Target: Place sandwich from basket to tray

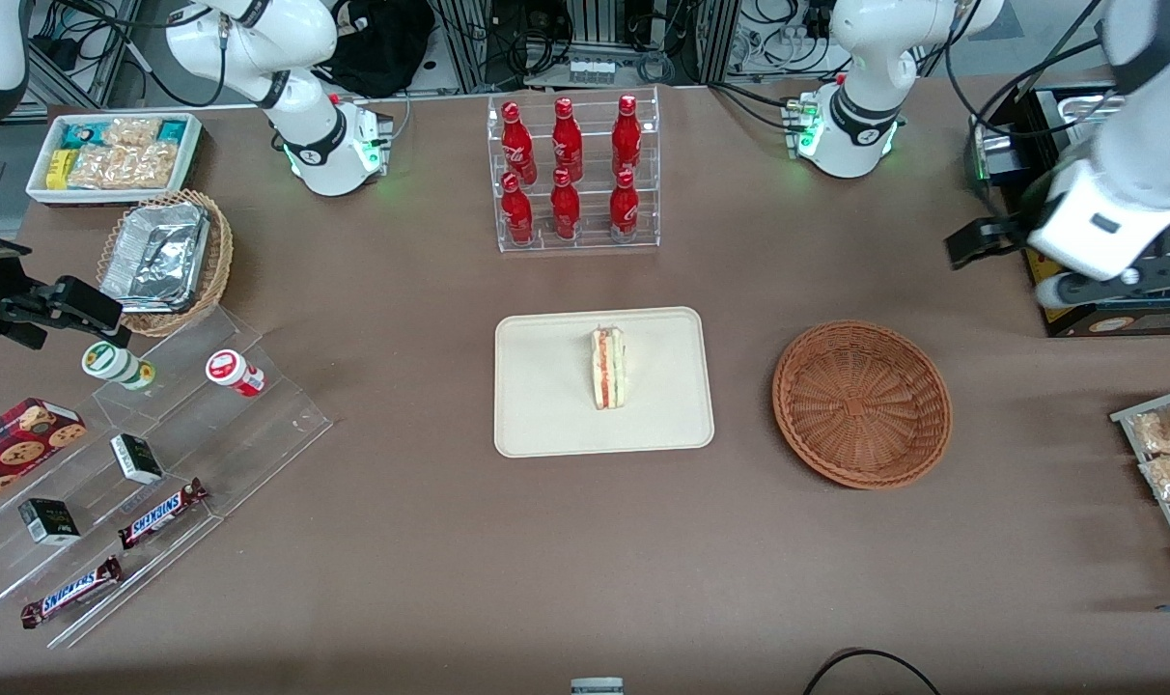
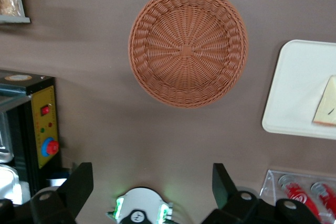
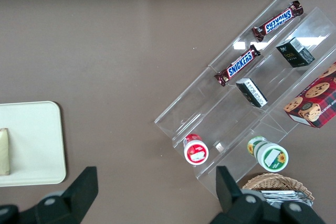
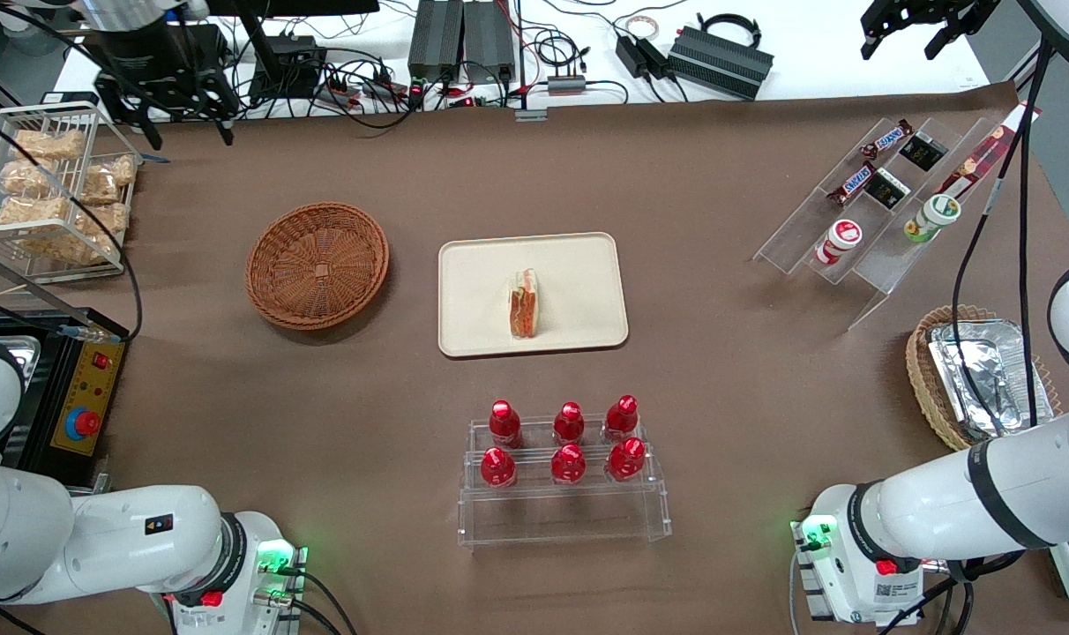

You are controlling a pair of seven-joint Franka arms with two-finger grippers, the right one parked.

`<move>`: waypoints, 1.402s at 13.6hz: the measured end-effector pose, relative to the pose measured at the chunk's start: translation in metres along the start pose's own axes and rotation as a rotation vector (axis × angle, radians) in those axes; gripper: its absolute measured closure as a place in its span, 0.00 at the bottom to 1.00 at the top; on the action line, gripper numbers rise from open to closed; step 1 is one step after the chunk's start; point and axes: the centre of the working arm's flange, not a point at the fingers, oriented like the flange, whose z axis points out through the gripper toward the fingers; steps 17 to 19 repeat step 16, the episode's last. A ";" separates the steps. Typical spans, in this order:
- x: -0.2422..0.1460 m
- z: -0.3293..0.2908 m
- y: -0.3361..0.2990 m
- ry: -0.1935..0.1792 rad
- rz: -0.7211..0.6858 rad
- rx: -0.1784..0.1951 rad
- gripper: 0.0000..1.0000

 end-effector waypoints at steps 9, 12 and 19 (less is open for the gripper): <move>0.006 -0.024 -0.009 0.107 0.028 -0.032 0.00; 0.015 -0.031 -0.005 0.178 0.032 -0.047 0.00; 0.013 -0.033 -0.011 0.164 0.086 -0.039 0.00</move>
